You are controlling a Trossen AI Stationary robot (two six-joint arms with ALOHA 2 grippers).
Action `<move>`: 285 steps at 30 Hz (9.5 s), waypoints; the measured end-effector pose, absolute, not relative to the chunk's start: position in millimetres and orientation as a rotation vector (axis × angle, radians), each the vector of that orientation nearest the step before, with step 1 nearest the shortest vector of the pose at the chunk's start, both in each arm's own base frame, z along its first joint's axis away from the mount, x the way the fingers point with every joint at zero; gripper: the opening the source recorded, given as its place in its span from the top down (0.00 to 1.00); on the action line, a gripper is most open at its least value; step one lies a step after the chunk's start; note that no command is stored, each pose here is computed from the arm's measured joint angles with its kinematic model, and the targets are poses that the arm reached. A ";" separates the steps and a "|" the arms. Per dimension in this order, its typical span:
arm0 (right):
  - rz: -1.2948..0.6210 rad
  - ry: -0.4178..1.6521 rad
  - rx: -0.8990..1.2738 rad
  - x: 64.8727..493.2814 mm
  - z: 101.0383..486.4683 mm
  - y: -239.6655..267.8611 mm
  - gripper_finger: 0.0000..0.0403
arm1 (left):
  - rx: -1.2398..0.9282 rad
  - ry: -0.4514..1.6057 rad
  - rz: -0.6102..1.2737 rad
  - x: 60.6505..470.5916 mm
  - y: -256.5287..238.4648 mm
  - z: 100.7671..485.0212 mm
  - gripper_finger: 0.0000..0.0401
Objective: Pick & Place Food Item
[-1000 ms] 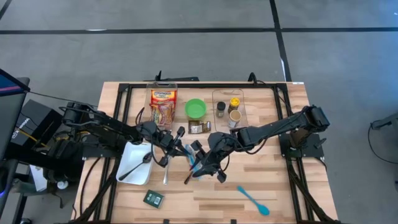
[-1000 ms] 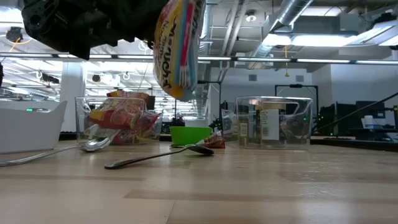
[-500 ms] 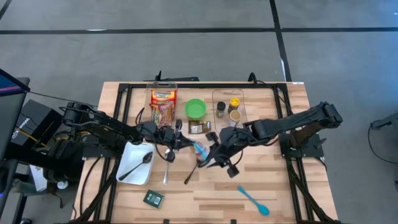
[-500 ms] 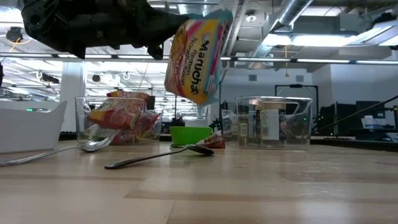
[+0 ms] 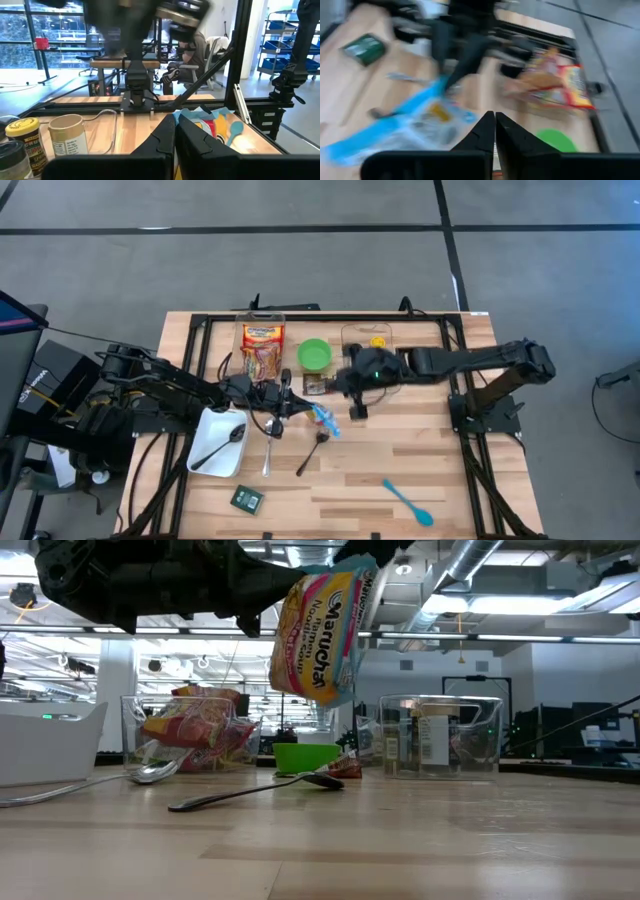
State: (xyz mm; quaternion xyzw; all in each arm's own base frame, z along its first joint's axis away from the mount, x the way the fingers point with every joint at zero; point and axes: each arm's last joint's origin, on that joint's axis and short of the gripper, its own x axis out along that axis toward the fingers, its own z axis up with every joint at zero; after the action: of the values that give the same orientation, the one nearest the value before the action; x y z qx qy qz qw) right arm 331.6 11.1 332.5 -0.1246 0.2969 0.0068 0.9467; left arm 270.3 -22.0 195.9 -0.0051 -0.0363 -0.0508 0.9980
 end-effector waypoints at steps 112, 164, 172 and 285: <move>-0.311 0.633 -0.045 317.5 331.4 -93.8 1.00 | -0.218 0.419 0.761 127.3 159.3 207.7 1.00; -0.226 0.720 -0.122 338.3 306.1 -80.5 1.00 | -0.604 0.329 0.657 113.9 133.6 217.9 0.71; -0.203 0.768 -0.133 336.3 302.5 -75.4 1.00 | -0.567 0.274 0.651 115.6 135.9 223.5 0.64; -0.433 1.579 0.606 227.7 186.5 261.0 1.00 | -0.114 -0.018 -0.259 184.4 26.7 268.3 0.99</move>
State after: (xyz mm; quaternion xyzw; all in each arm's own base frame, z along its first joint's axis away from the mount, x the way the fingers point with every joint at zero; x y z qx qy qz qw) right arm 227.7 261.0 186.5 0.2659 0.6931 -0.1902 0.6425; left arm 184.4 26.7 268.3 -0.0570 -0.0091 -0.1292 0.9899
